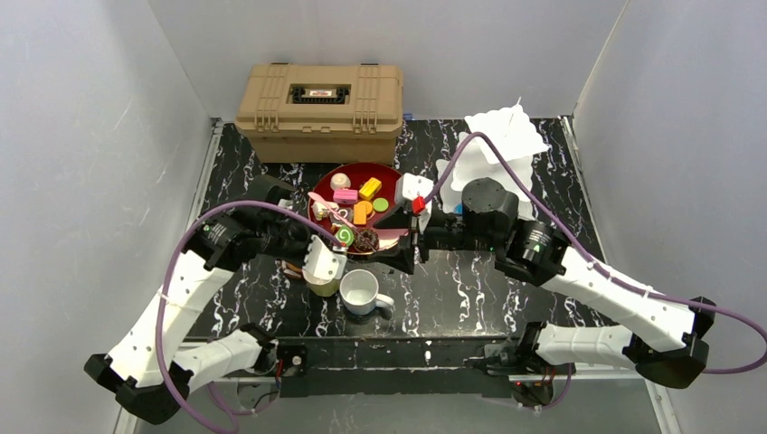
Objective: Serve the afternoon tea
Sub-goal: Adjust the clamp.
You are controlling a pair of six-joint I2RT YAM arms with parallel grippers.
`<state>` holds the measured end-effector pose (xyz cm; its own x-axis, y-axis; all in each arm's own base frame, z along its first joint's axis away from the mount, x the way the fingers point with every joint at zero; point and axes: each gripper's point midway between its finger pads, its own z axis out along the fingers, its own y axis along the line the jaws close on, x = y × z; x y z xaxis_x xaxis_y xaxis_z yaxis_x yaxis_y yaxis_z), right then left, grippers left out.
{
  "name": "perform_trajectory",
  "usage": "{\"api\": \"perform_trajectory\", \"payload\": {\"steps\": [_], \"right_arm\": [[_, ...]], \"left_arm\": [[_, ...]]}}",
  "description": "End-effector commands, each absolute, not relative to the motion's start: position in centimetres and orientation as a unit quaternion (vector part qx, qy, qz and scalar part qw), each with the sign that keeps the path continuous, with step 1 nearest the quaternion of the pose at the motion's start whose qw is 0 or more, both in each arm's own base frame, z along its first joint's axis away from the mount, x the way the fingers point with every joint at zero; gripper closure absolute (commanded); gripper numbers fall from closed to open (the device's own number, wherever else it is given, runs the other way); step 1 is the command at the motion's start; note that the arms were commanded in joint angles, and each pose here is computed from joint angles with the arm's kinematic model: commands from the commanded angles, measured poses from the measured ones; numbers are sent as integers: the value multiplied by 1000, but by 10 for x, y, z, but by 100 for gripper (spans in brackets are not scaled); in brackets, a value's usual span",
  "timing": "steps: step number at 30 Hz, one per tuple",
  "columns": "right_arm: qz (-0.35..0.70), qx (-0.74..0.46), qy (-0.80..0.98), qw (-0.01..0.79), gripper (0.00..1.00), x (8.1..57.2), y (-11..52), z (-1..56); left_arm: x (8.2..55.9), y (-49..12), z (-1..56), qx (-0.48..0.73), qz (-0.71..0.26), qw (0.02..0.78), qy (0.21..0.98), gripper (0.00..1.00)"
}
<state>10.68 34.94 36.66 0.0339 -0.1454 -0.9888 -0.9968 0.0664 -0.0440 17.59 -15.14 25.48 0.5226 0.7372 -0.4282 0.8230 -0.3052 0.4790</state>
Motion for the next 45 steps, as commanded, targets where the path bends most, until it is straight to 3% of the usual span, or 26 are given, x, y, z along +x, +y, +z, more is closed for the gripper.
{"api": "perform_trajectory", "payload": {"steps": [1, 18, 21, 24, 32, 36, 45], "right_arm": [[402, -528, 586, 464, 33, 110, 336, 329], [327, -539, 623, 464, 38, 132, 325, 305], [316, -537, 625, 469, 29, 135, 322, 308], [297, -531, 637, 474, 3, 144, 321, 314], [380, -504, 549, 548, 2, 140, 355, 392], [416, -523, 536, 517, 2, 129, 374, 376], [446, -508, 517, 526, 2, 124, 380, 377]], "left_arm": [[162, -167, 290, 787, -98, 399, 460, 100], [148, -168, 299, 775, -120, 418, 459, 100], [148, -167, 294, 777, -120, 412, 461, 100], [154, -167, 290, 778, -112, 410, 462, 100], [165, -174, 274, 759, -137, 377, 512, 100], [161, -177, 275, 745, -162, 369, 532, 100], [149, -170, 255, 758, -172, 334, 533, 100]]}}
